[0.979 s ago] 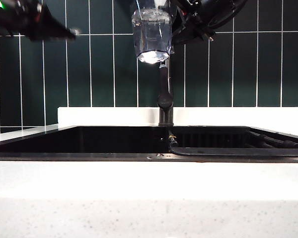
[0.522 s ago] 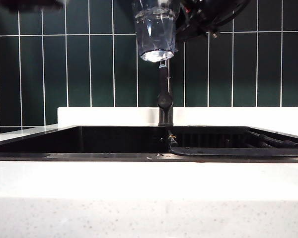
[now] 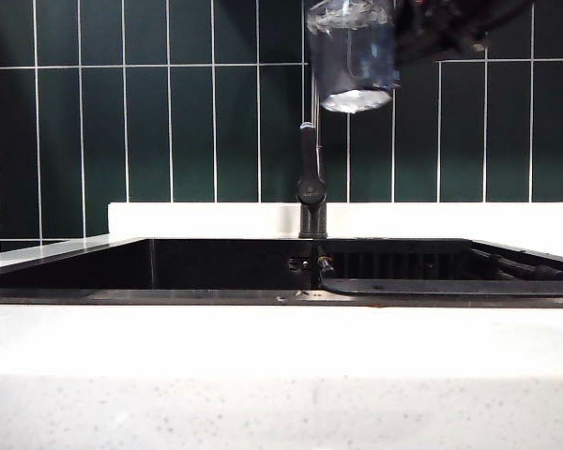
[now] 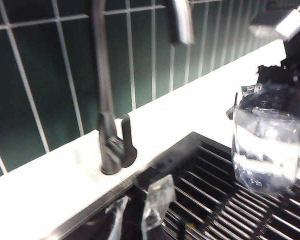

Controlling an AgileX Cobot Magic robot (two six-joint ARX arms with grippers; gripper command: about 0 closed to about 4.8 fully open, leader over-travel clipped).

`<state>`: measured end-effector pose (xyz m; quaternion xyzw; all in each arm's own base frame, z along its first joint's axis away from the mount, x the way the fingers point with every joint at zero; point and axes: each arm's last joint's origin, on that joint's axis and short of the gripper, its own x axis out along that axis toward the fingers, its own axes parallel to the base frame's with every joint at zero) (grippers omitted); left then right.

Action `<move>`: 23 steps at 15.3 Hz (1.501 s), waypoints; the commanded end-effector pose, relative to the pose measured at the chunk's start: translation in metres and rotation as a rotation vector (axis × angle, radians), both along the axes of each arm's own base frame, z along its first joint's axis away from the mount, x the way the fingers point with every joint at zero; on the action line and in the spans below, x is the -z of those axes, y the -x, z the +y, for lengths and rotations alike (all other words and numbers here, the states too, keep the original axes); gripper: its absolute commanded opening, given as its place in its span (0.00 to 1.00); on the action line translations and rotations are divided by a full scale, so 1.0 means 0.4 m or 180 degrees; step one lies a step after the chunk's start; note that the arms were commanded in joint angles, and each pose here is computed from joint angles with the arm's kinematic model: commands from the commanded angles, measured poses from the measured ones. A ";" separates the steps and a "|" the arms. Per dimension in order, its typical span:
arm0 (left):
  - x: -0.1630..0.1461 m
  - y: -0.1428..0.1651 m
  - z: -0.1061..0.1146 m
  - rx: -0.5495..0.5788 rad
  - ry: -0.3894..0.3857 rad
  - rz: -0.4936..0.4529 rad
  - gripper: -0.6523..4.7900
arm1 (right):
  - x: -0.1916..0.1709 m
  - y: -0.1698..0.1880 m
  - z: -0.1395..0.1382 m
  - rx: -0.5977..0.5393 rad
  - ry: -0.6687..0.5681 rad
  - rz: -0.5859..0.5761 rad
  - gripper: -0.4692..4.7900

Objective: Pick up the mug next to the sink, go to the faucet to get some water, pour the water into the sink, and finally put the mug back to its place.

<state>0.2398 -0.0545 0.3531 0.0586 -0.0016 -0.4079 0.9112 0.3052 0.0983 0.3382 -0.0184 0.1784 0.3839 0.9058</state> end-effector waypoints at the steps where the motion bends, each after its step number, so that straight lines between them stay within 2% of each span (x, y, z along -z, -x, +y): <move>1: 0.024 0.037 0.004 0.0032 -0.0038 -0.0048 0.24 | 0.002 0.041 -0.014 0.0103 -0.0050 -0.0166 0.09; 5: 0.091 0.101 0.013 0.0050 -0.0024 0.0073 0.24 | 0.042 0.081 -0.039 0.0289 -0.0007 -0.0185 0.09; 7: 0.100 0.114 0.015 0.0076 -0.0002 0.0115 0.24 | 0.054 0.078 -0.054 0.0359 0.0015 -0.0140 0.09; 16: 0.099 0.125 0.010 0.0404 0.0096 0.0230 0.24 | 0.085 0.082 -0.072 0.0662 0.1082 -0.0329 0.09; 23: 0.101 0.134 -0.015 0.0624 0.0100 0.0289 0.24 | 0.096 0.084 -0.073 0.0659 0.1834 -0.0539 0.09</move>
